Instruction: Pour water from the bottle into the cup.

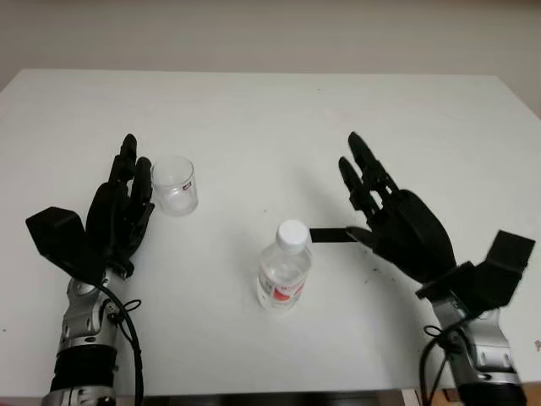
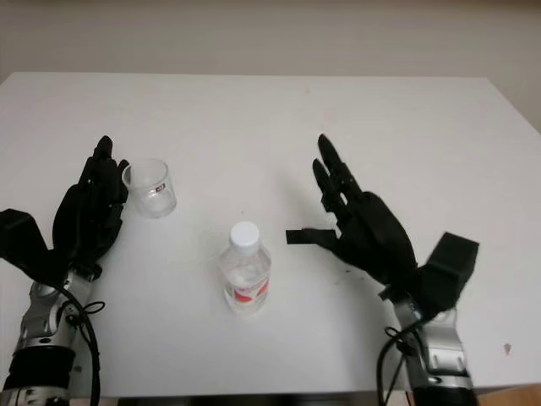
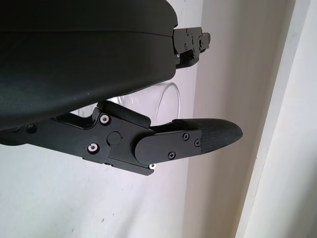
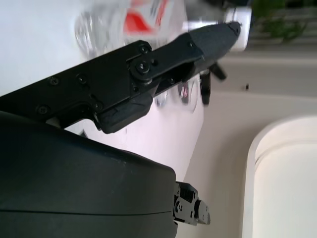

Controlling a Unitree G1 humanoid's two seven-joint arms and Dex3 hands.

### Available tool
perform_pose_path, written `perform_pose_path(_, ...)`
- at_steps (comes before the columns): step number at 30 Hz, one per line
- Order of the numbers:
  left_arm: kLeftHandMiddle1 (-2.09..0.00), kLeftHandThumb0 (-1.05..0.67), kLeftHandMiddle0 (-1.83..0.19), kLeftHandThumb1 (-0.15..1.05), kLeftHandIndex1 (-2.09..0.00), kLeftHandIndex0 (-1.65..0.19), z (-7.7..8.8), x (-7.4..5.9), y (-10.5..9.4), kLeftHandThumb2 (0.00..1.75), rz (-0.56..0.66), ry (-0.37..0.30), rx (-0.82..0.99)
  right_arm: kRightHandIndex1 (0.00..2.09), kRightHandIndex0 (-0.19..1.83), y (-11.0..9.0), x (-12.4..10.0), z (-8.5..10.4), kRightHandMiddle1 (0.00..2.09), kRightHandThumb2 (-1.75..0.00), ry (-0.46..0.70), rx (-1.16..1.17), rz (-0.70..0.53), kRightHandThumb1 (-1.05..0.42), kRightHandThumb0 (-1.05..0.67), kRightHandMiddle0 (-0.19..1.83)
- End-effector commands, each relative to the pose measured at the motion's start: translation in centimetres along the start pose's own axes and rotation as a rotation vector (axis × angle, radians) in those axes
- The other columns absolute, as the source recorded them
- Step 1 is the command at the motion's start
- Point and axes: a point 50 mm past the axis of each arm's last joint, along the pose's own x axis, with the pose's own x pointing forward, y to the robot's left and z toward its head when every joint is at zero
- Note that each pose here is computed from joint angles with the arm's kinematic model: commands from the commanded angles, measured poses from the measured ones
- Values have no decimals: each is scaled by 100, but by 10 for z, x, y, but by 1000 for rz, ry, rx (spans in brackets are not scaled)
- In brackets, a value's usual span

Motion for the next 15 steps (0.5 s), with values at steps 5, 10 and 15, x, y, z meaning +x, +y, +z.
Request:
perform_pose_path(5, -5, -75, 11, 105, -5, 11, 3, 2, -1, 50, -6, -20, 3, 0, -19, 9, -1, 1, 0, -4, 53, -15, 153, -88, -96, -19)
perform_pose_path(10, -5, -75, 11, 105, -5, 11, 3, 1, -1, 49, -3, -25, 1, 0, -19, 18, 7, -10, 0, -5, 79, 7, 191, -89, -98, -19)
perform_pose_path(15, -5, -74, 11, 105, -5, 11, 3, -1, -1, 51, 7, -27, 7, 0, -19, 31, 18, -30, 0, -4, 122, 43, 205, -86, -96, -19)
